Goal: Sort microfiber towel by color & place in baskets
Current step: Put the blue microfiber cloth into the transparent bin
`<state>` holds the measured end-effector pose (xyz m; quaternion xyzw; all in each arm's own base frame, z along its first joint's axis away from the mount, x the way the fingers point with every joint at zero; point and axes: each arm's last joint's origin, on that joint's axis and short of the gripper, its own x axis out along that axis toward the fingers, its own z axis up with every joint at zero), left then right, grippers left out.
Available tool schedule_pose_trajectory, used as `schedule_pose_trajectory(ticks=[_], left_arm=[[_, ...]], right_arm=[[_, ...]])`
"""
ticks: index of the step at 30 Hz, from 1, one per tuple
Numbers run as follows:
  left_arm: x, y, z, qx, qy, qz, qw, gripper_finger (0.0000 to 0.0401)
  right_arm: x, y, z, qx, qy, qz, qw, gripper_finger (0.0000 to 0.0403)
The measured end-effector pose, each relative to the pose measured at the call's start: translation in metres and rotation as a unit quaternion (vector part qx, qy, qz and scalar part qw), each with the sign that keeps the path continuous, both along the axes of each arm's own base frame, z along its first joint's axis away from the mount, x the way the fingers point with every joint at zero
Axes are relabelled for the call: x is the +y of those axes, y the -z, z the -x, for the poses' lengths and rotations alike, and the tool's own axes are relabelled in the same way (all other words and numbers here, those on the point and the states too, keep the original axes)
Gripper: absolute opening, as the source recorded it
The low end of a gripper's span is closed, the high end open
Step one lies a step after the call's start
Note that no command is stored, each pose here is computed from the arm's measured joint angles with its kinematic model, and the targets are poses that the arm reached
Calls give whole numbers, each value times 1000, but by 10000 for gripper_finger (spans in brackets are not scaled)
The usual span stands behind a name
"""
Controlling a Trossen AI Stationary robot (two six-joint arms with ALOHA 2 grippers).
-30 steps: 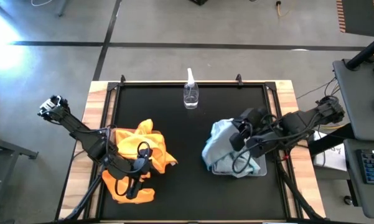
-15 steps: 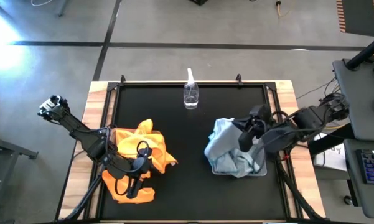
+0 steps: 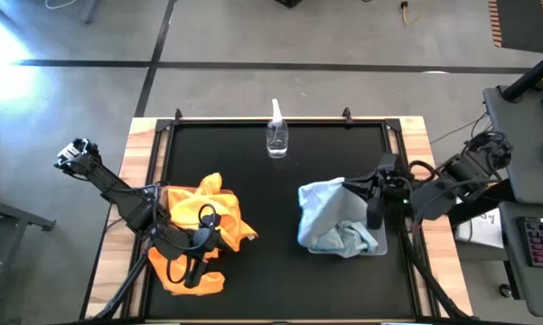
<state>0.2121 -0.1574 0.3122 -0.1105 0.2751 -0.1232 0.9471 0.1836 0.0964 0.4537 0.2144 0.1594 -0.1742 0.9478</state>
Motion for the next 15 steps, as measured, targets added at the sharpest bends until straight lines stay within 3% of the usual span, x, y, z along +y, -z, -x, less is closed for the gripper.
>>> schedule_pose_trajectory(ticks=[6,15], left_arm=[[0,0,0,0,0,0,1000,214],[0,0,0,0,0,0,1000,214]], right_arm=[[1,8,14,39,3,-14,999,9],[-1,33,23,150,61,-47,986,9]])
